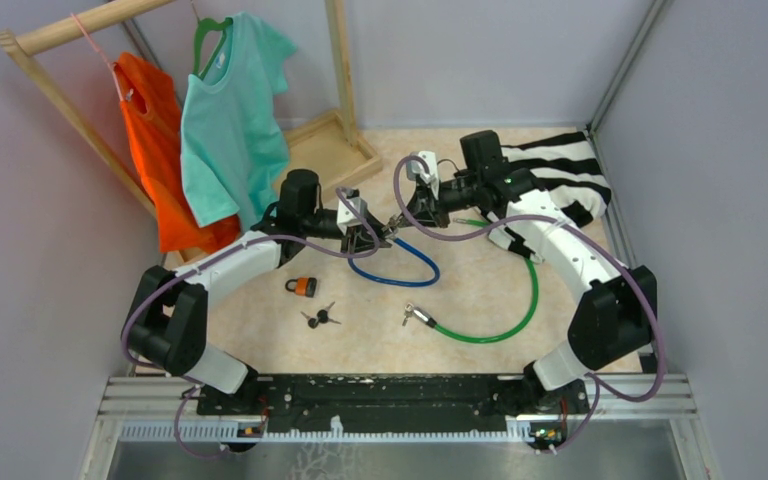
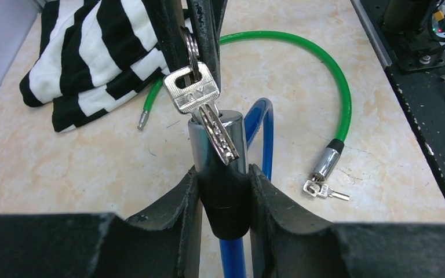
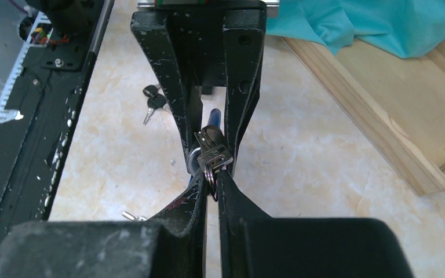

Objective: Lock with the key
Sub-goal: Lock the lock.

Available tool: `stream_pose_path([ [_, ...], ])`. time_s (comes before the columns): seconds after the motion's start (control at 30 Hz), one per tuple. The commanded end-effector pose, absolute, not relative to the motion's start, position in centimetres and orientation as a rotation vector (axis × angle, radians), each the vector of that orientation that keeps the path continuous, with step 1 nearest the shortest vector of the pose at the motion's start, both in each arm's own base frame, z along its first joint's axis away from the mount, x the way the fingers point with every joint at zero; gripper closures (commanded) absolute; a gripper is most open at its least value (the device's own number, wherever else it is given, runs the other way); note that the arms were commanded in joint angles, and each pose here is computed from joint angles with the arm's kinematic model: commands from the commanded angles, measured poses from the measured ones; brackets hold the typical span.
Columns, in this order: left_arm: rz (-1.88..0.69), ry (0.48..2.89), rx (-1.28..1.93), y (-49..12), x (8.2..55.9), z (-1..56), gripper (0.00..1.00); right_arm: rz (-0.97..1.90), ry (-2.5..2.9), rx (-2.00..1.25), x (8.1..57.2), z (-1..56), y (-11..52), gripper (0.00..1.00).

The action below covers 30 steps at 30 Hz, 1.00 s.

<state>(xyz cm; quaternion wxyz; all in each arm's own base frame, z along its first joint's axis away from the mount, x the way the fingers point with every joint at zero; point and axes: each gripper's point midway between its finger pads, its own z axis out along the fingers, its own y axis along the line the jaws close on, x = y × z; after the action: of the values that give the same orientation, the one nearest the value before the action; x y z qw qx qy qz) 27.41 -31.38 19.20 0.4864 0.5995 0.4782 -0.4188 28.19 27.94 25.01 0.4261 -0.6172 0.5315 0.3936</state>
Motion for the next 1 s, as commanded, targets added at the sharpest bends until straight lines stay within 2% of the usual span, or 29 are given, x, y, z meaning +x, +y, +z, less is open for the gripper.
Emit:
stream_pose_path([
  [0.0,-1.118,1.167,1.505,-31.5,24.9,18.4,1.00,0.828,1.301,-1.414,32.1,28.2,27.2,1.00],
  [0.2,-1.128,1.176,1.503,-31.5,24.9,18.2,1.00,0.816,1.297,-1.411,31.9,28.3,27.0,1.00],
  [0.4,-1.158,1.178,1.500,-31.5,24.5,18.3,1.00,0.795,1.187,-1.553,30.8,27.6,26.8,1.00],
  [0.97,-1.085,1.238,1.471,-31.1,25.4,17.7,1.00,0.820,1.342,-1.340,32.3,29.7,26.8,1.00],
])
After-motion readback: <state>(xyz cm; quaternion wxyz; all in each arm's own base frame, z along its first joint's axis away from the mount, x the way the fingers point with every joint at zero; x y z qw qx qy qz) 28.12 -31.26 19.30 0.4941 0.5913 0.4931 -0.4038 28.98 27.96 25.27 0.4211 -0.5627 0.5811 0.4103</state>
